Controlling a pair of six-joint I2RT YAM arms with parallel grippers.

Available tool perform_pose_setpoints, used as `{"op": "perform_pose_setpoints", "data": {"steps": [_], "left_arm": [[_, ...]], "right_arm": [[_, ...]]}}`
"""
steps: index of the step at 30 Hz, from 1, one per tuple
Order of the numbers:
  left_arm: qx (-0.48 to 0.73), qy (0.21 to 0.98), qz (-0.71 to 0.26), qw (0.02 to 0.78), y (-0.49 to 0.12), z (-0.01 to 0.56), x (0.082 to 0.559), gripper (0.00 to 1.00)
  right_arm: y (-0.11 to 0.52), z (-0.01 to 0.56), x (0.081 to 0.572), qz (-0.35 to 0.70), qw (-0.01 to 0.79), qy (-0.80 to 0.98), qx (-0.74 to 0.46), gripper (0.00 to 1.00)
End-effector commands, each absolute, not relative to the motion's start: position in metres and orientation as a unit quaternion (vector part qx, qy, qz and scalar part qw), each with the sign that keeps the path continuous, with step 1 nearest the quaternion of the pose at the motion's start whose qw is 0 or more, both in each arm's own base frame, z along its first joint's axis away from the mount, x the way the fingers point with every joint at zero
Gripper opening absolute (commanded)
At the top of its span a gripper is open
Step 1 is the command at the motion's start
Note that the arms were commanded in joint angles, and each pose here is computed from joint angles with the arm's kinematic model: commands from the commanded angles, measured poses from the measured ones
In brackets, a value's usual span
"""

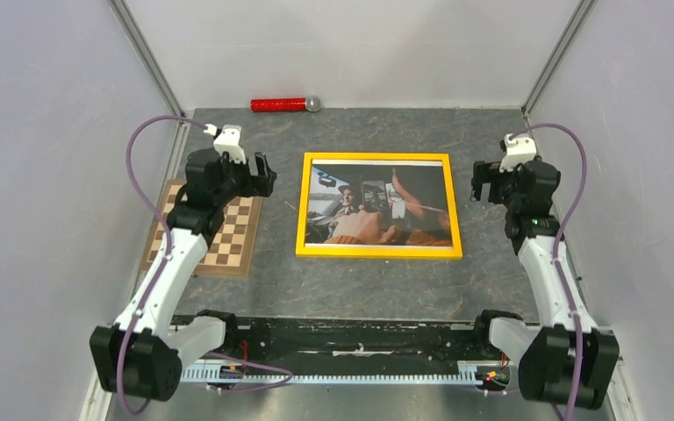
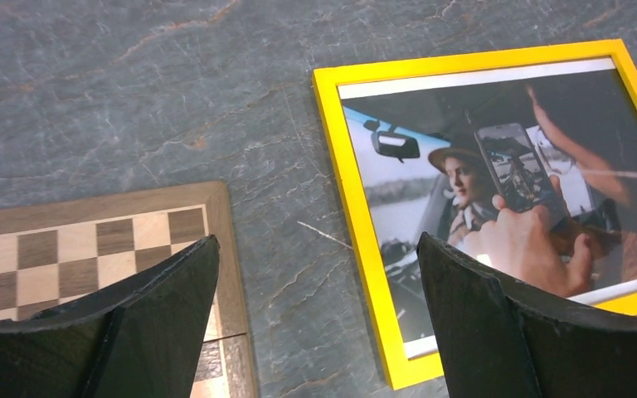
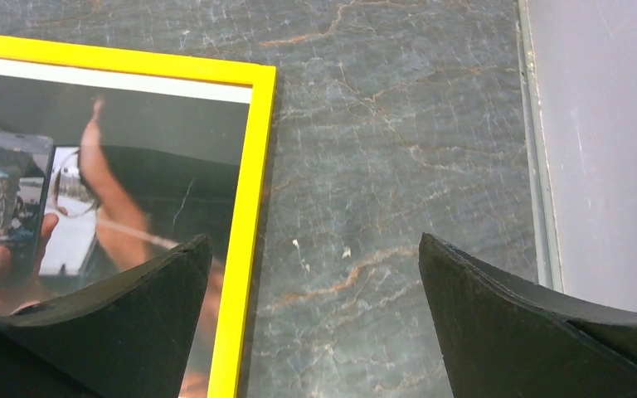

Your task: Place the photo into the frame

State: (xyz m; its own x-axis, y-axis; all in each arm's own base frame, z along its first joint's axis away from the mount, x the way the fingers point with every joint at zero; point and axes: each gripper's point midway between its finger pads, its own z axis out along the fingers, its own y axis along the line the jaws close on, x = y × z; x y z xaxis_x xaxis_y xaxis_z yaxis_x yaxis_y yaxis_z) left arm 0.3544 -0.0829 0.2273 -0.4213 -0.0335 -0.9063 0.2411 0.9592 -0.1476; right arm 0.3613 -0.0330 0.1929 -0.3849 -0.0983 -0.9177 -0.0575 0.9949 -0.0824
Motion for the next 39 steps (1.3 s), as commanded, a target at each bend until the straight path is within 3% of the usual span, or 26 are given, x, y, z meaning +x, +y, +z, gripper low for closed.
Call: {"op": "perform_pose_setpoints", "data": {"steps": [1,17,26,39], "left_arm": [[0.095,0.804,-0.094,0.58,-0.072,0.247,0.342,0.95],[0.134,0.786,-0.112,0.593,-0.076,0.261,0.285,0.95],[0.104,0.762,-0.09,0.632,-0.061,0.258,0.287,0.95],[0.101,0.781,-0.082,0.611,-0.058,0.236,0.292,0.95]], "right_arm": [[-0.041,0.196,0.336,-0.051,0.568,0.821,-0.036,0.98],[-0.043,0.188,0.295,-0.084,0.592,0.8,-0.045,0.98],[-0.042,0.184,0.294,-0.094,0.593,0.796,-0.072,0.98],[-0.053,0.179,0.293,-0.116,0.584,0.802,-0.048,0.98]]}}
